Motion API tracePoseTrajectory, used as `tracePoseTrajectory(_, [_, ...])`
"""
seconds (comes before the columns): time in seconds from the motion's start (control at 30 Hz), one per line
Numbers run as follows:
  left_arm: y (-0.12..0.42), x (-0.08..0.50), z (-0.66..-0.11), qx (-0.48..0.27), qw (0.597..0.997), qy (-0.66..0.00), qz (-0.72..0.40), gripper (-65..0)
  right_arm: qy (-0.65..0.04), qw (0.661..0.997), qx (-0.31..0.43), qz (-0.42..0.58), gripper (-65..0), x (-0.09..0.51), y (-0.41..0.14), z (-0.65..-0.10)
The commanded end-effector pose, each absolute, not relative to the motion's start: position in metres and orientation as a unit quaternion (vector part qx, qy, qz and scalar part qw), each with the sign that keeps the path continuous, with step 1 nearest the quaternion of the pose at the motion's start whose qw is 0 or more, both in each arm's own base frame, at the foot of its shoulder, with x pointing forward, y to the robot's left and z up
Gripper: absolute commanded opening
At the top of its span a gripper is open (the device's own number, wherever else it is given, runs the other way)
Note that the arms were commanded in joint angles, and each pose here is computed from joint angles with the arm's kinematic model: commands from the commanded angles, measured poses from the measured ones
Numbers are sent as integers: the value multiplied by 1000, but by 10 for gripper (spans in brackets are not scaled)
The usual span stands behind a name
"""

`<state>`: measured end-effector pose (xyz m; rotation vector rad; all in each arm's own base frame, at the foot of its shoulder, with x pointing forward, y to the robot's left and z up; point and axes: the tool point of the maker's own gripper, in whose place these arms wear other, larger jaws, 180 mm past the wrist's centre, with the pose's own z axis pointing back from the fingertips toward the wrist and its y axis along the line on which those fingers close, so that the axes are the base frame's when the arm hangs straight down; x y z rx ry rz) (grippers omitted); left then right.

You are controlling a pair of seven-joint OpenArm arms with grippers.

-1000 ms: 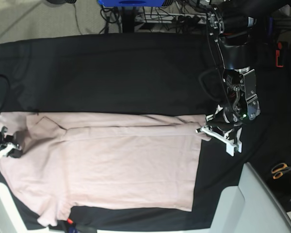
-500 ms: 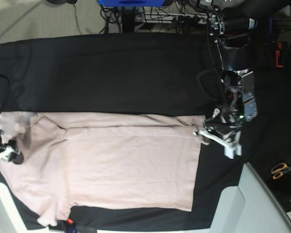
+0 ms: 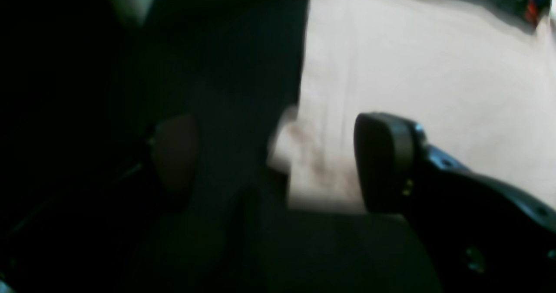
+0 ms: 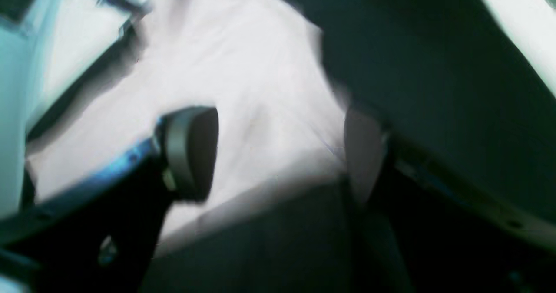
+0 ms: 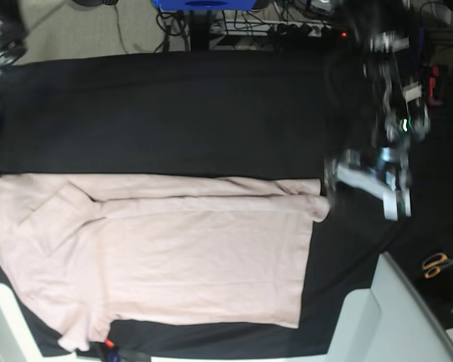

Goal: Fold the T-shirt properly
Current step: 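Open both grippers and raise them off the folded shirt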

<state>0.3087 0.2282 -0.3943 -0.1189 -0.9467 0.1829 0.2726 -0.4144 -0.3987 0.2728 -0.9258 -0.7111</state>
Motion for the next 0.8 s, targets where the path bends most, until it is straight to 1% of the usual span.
tracePoseTrajectory(0.0, [233,312,-381,-53,874,-476,80,-118,-459,809,130,-344,-219,273,-423,-387])
tracePoseTrajectory(0.07, [237,293,-396,-44,889,-451,69,-118,-439,806,148,-368,-218,262,-413,-408])
tracePoseTrajectory(0.17, [237,275,-411,-42,901,-427,63,-118,-425,795,182,-393,-218,263,-398,-434])
tracePoseTrajectory(0.3, [240,255,-424,-39,910,-406,68,-118,-419,782,222,-405,-218,288,-383,-451])
tracePoseTrajectory(0.37, [240,248,-428,-39,914,-398,69,-118,-424,769,235,-417,-218,299,-381,-456])
tracePoseTrajectory(0.6, [238,242,-432,-40,917,-391,71,-118,-449,719,253,-467,-218,322,-390,-457])
tracePoseTrajectory(0.77, [238,242,-432,-41,917,-391,72,-118,-440,712,232,-497,-218,325,-396,-464])
